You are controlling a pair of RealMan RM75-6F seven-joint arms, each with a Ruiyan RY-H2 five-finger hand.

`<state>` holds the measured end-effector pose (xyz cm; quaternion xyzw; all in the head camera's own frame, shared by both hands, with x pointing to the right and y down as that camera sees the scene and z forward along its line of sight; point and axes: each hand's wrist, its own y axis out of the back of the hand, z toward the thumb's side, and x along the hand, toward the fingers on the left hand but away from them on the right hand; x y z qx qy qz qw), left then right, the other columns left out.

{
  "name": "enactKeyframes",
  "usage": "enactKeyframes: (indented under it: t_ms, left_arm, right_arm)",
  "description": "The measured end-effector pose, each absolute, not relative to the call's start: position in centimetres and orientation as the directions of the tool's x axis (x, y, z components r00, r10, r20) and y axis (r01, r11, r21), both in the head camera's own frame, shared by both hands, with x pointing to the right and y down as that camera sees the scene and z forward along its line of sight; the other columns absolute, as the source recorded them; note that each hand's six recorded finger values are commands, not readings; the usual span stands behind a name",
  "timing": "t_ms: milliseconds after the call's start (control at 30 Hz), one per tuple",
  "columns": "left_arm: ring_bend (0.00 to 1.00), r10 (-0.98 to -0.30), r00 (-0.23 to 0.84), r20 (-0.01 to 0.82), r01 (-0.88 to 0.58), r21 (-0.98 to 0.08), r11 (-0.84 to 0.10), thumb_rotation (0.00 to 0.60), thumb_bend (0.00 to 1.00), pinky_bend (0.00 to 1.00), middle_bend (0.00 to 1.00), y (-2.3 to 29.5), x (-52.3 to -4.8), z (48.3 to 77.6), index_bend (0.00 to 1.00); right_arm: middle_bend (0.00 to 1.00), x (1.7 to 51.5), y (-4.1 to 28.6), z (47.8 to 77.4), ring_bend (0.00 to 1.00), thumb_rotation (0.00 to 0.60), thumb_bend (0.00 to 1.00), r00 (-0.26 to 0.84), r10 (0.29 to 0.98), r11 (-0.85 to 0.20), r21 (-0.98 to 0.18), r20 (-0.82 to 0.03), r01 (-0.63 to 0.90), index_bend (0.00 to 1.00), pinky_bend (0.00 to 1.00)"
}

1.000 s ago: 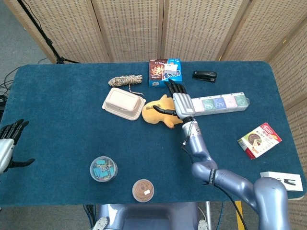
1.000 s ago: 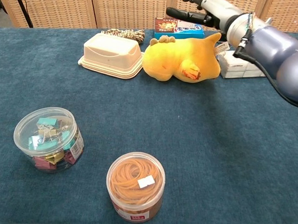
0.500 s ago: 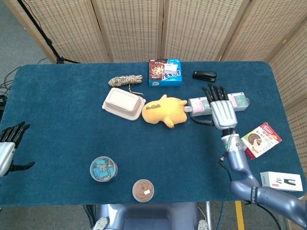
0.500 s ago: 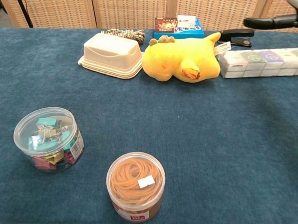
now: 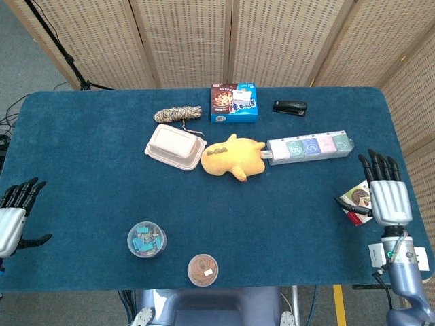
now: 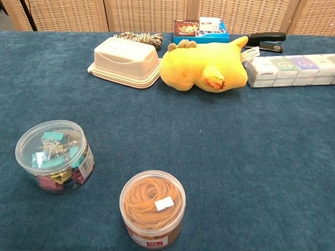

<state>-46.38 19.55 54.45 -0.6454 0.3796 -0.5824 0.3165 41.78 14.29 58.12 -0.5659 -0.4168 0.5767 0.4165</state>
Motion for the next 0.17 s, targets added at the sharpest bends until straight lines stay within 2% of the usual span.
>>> enactKeyframes:
  t_ms: [167]
  left_arm:
    - [0.00, -0.887, 0.007, 0.461, -0.103, -0.882, -0.459, 0.600, 0.00, 0.00, 0.00, 19.4, -46.4, 54.2, 0.00]
  right_arm:
    - [0.00, 44.8, 17.7, 57.1, 0.00, 0.081, 0.00, -0.058, 0.955, -0.292, -0.956, -0.290, -0.012, 0.00, 0.00]
